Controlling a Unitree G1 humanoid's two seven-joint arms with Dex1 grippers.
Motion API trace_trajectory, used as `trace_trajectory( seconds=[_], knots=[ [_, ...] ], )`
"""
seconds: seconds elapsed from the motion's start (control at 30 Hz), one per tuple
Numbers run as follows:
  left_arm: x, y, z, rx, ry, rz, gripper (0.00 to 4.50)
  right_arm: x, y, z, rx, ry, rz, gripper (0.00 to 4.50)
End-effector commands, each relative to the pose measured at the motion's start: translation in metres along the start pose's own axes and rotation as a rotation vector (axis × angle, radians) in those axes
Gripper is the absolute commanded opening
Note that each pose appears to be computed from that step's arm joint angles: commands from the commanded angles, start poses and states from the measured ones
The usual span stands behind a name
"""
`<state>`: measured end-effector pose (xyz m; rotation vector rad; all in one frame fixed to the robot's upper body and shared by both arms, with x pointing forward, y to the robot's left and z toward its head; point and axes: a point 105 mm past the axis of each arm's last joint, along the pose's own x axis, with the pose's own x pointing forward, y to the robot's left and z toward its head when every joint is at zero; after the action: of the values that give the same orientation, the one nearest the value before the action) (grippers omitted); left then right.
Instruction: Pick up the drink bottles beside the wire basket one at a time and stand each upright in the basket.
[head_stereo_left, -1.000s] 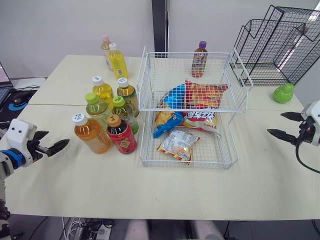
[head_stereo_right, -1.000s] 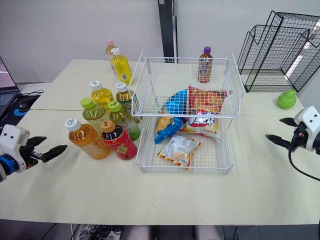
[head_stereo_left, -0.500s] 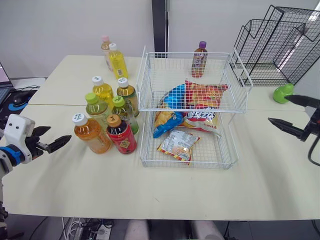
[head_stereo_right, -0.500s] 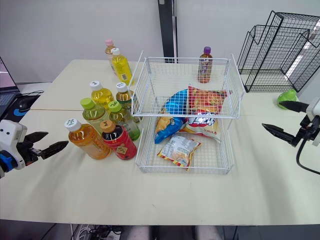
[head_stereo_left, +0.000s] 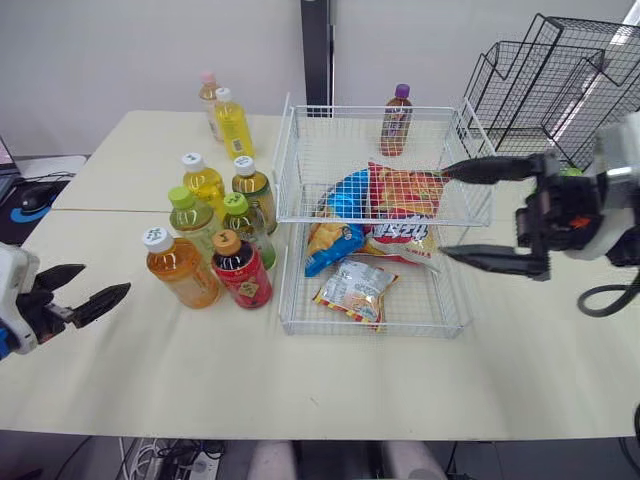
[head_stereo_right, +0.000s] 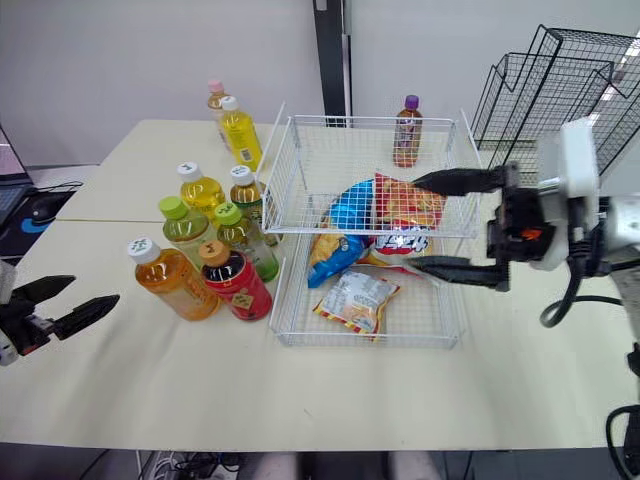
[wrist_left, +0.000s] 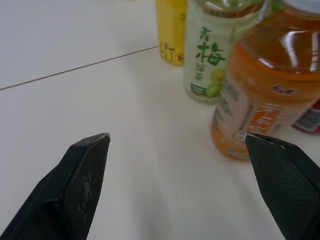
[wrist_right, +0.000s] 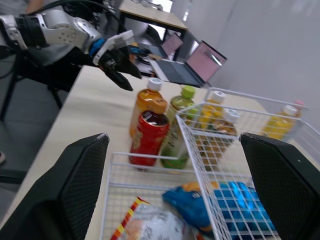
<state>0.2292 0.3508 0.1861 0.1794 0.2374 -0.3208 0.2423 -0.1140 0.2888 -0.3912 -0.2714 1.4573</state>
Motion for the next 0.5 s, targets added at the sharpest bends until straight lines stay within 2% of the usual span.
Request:
trace_trajectory(
  seconds=[0.03,0.23,0.37,0.5],
  knots=[
    [-0.016,-0.024,0.032,-0.016,-0.087,-0.018,4.47,0.006,0.003,-0.004,-0.025,-0.006,0.057,4.5],
    [-0.002,-0.06,0.047,-0.09,-0.214,0.034,4.47,0.008,0.003,-0.01,-0.017,-0.02,0.097,4.5],
    [0.018,-0.064,0.06,-0.101,-0.297,0.138,4.47,0.007,0.003,-0.011,-0.022,-0.016,0.108,4.5],
    [0.04,-0.068,0.067,-0.101,-0.308,0.208,4.47,0.007,0.003,-0.009,-0.028,-0.015,0.111,4.5]
  ],
)
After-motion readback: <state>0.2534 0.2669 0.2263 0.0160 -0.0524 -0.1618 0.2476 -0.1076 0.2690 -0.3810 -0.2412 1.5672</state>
